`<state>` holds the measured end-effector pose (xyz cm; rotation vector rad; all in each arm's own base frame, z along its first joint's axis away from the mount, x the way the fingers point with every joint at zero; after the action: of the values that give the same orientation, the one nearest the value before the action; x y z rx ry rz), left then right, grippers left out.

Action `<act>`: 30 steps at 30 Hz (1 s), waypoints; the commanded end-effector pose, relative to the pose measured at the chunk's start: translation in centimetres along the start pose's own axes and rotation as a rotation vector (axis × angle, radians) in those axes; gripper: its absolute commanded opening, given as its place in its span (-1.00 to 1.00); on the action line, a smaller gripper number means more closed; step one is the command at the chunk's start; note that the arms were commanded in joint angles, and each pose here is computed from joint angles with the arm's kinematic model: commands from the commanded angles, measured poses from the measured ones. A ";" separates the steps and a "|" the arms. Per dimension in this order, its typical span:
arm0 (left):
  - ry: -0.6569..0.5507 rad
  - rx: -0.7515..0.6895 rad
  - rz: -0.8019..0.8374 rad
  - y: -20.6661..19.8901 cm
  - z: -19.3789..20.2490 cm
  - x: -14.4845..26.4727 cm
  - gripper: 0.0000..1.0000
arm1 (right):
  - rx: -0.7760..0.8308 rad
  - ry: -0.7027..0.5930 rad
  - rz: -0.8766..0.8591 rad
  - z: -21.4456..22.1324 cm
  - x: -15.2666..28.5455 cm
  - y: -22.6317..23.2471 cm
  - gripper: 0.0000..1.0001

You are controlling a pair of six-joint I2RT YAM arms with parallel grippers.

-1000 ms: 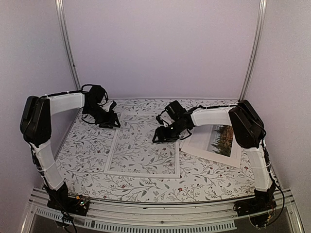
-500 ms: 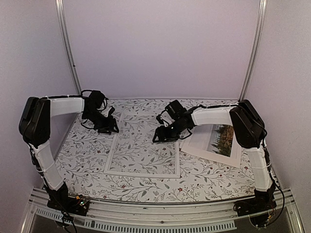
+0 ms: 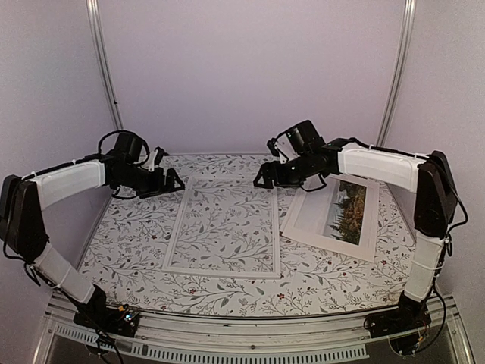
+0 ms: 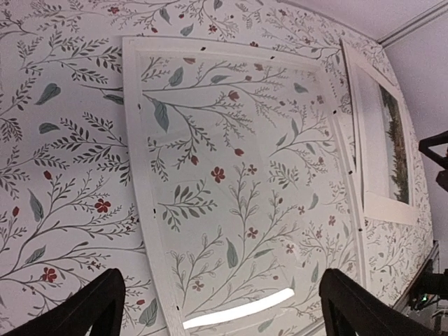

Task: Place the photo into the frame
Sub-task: Move the frame body to the center of the board.

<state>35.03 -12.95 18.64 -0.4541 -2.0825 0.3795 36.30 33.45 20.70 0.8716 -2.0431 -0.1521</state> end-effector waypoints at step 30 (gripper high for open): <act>0.012 -0.277 -0.011 -11.6 5.2 -4.7 0.89 | -0.530 0.013 0.677 13.7 15.3 -24.7 0.71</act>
<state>31.53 -23.47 17.65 -0.5713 -2.1173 0.1217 33.69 6.32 13.67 -0.0106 -2.0406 -0.2401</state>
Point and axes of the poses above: each gripper's point midway between its finger pads, its own x axis back along the fingers, its own y axis along the line the jaws close on, z = x × y, the point moved 6 cm from there along x, back along the fingers, and after that the axes turned 2 degrees about x, right-handed, at the moved point
